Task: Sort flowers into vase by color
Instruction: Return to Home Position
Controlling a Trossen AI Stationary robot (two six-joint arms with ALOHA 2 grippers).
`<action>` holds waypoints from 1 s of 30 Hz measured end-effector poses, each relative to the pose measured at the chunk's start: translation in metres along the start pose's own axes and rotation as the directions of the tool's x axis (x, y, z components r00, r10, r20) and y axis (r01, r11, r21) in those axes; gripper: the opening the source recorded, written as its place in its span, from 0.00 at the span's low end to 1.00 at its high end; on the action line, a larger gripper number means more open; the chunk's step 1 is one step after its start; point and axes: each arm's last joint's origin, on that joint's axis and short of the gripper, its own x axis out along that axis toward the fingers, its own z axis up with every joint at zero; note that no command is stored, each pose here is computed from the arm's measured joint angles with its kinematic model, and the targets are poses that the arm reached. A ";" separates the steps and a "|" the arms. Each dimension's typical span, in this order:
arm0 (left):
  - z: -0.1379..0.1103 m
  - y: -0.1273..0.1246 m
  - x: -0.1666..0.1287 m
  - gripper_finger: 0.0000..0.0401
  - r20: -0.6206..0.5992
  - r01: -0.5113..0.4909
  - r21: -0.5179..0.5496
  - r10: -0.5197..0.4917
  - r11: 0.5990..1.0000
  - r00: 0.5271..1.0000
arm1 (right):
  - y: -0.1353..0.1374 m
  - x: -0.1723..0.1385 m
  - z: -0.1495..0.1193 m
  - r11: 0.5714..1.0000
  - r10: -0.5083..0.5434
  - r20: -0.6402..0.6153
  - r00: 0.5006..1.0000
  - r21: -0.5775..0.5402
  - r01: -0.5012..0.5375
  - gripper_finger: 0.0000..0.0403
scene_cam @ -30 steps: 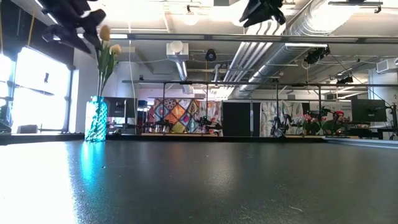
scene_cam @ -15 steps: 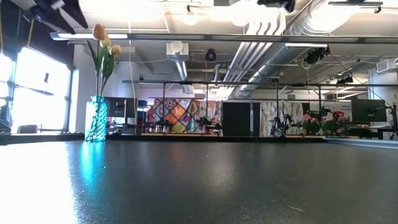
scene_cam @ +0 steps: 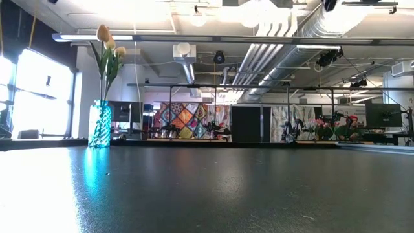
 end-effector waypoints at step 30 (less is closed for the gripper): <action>-0.031 -0.039 0.128 0.00 -0.171 0.508 0.262 -0.478 0.821 0.861 | -0.020 -0.008 -0.078 0.982 0.010 0.082 0.997 -0.190 0.005 0.00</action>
